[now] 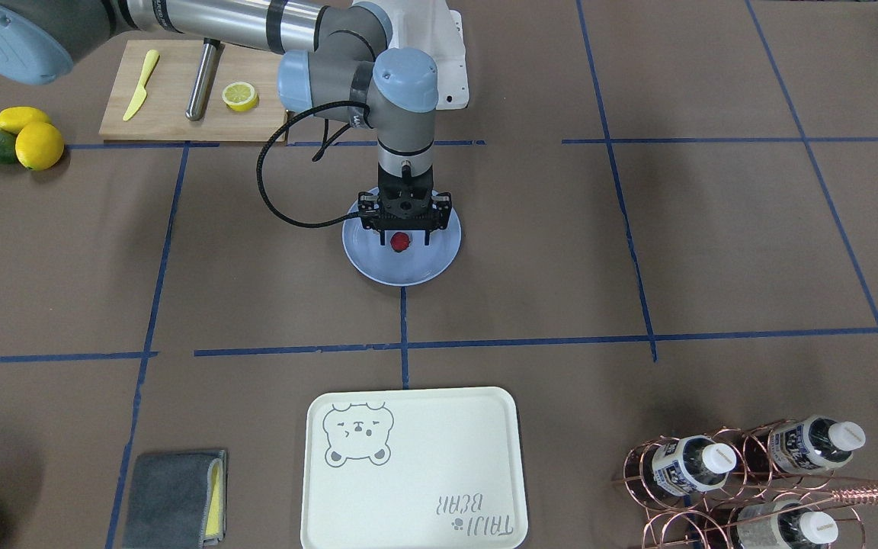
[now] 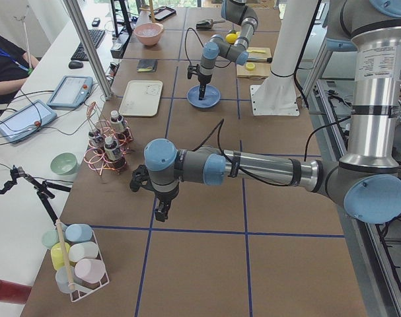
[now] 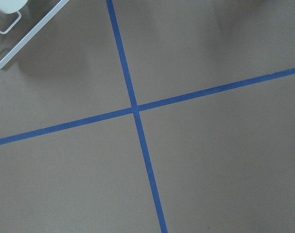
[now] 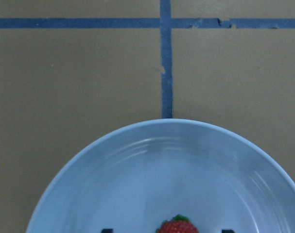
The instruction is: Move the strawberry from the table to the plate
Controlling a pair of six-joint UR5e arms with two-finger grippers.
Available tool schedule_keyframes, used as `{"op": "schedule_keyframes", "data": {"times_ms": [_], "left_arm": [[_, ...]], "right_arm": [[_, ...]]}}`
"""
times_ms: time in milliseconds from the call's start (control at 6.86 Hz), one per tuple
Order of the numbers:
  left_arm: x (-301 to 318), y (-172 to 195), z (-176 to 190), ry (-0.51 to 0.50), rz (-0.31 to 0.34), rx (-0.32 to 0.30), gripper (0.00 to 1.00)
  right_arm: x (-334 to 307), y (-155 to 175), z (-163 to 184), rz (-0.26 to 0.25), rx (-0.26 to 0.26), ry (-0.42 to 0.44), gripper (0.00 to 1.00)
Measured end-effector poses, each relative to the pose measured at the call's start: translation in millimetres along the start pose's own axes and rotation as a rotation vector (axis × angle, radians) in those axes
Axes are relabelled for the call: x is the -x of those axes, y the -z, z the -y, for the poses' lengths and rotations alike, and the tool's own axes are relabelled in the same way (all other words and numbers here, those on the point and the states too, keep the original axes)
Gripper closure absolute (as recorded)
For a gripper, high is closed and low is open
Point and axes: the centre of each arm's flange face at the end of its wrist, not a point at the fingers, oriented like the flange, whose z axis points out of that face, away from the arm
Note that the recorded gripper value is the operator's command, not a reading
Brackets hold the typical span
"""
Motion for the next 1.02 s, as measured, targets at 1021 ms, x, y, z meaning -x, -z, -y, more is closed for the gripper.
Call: {"op": "schedule_keyframes", "data": {"times_ms": [1021], "left_arm": [[1,-1,-2,-0.003,0.0,0.004,0.0]], "right_arm": [[-396,98,217,-0.071,0.056,0.306,0.0]]}}
